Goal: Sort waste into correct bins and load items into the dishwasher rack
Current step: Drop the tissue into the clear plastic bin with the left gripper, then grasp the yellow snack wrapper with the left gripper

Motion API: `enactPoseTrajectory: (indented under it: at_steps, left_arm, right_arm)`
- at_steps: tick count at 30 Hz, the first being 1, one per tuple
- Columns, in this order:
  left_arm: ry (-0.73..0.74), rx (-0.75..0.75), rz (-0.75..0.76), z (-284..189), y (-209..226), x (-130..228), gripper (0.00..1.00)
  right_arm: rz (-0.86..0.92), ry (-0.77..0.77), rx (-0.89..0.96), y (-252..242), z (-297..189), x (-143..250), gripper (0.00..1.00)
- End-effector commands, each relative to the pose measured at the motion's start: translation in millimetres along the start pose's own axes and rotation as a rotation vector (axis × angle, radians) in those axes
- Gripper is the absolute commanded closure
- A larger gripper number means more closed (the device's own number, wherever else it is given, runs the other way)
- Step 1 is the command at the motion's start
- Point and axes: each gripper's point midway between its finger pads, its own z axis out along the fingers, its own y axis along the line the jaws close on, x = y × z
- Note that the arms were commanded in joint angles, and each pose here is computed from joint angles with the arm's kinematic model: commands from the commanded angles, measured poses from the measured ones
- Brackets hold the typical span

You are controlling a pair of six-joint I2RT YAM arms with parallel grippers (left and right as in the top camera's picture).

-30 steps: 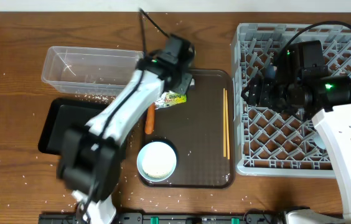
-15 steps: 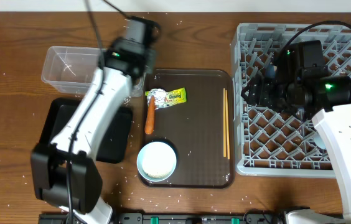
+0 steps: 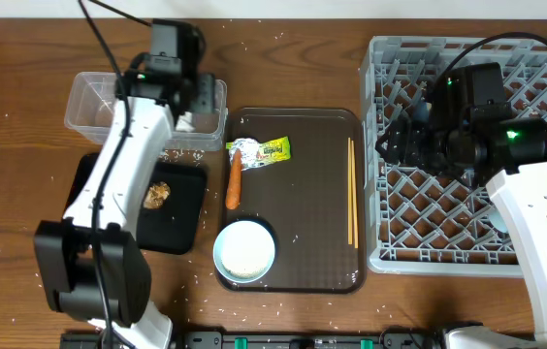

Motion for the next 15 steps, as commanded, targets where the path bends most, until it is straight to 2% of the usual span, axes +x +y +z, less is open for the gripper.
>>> enactPoseTrajectory:
  at_steps: [1, 7, 15]
  left_arm:
    - [-0.004, 0.134, 0.07, -25.9, -52.6, 4.1, 0.34]
    - [0.17, 0.153, 0.233, -12.5, -106.1, 63.7, 0.31]
    - [0.241, 0.161, 0.374, 29.5, -140.6, 109.0, 0.28]
  right_arm:
    - [-0.002, 0.008, 0.0, 3.5, 2.4, 1.5, 0.2]
    - [-0.001, 0.013, 0.002, 3.0, 2.4, 2.8, 0.2]
    - [0.0, 0.015, 0.003, 2.9, 2.4, 3.2, 0.19]
